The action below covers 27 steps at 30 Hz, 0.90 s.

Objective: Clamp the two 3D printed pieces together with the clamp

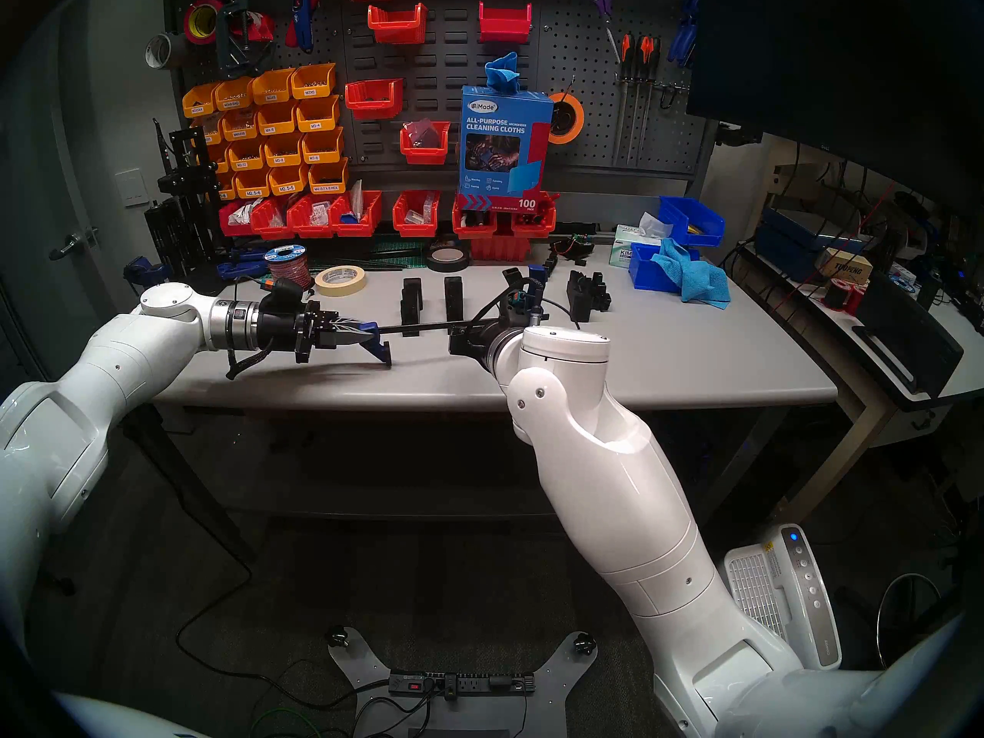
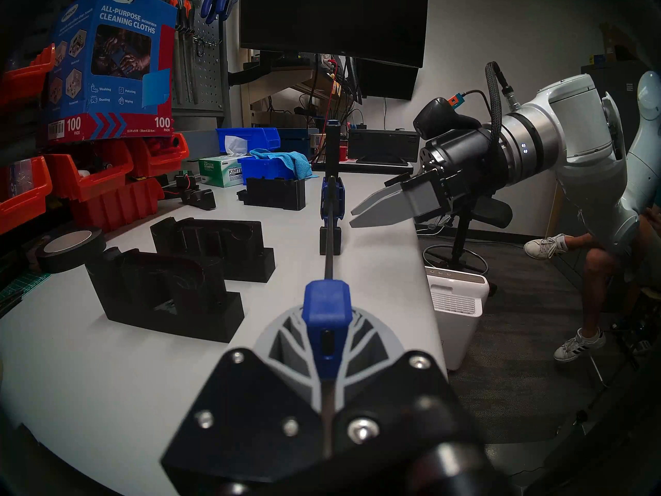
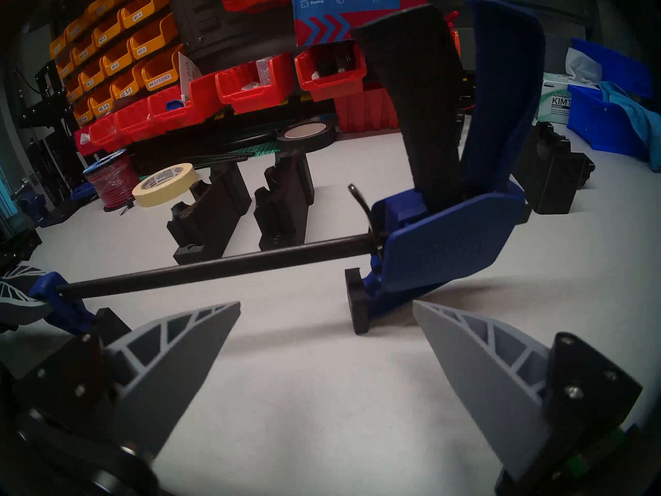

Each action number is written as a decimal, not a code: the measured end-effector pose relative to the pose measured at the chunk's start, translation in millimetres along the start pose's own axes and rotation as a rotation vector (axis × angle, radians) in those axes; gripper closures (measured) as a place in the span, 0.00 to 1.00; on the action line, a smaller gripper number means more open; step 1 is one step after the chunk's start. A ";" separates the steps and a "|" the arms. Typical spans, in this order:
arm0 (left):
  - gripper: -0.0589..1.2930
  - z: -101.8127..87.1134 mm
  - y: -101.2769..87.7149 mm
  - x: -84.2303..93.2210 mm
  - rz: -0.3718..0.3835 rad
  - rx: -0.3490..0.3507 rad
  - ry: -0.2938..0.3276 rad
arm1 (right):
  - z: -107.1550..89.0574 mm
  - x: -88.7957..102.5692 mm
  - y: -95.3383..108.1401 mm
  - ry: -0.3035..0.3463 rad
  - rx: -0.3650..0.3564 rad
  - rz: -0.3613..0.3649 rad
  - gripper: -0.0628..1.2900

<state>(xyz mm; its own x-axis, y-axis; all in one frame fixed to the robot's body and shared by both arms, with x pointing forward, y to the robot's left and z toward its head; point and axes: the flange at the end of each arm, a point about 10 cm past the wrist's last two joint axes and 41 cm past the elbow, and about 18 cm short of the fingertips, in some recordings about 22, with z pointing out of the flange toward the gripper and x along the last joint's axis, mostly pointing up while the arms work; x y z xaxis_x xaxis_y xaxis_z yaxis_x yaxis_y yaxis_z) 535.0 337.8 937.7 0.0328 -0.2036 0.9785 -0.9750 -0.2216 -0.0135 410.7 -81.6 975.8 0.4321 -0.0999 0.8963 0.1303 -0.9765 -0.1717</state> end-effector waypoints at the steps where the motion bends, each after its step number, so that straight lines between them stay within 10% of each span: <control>1: 0.95 0.0 0.0 0.0 0.000 0.000 0.000 | -0.3 0.7 0.1 0.002 -0.001 0.000 0.03; 27: 0.95 -0.2 0.1 -0.1 0.000 0.000 0.000 | 11.6 10.1 7.4 0.155 -0.044 -0.043 0.03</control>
<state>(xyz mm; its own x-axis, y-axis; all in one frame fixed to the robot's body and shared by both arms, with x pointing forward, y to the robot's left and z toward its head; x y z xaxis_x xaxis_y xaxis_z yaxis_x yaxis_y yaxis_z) 534.8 338.0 937.6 0.0328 -0.2040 0.9784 -0.9750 -0.2216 -0.0135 426.4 -87.7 978.8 0.2834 -0.0831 0.9554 0.1048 -0.9876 -0.1170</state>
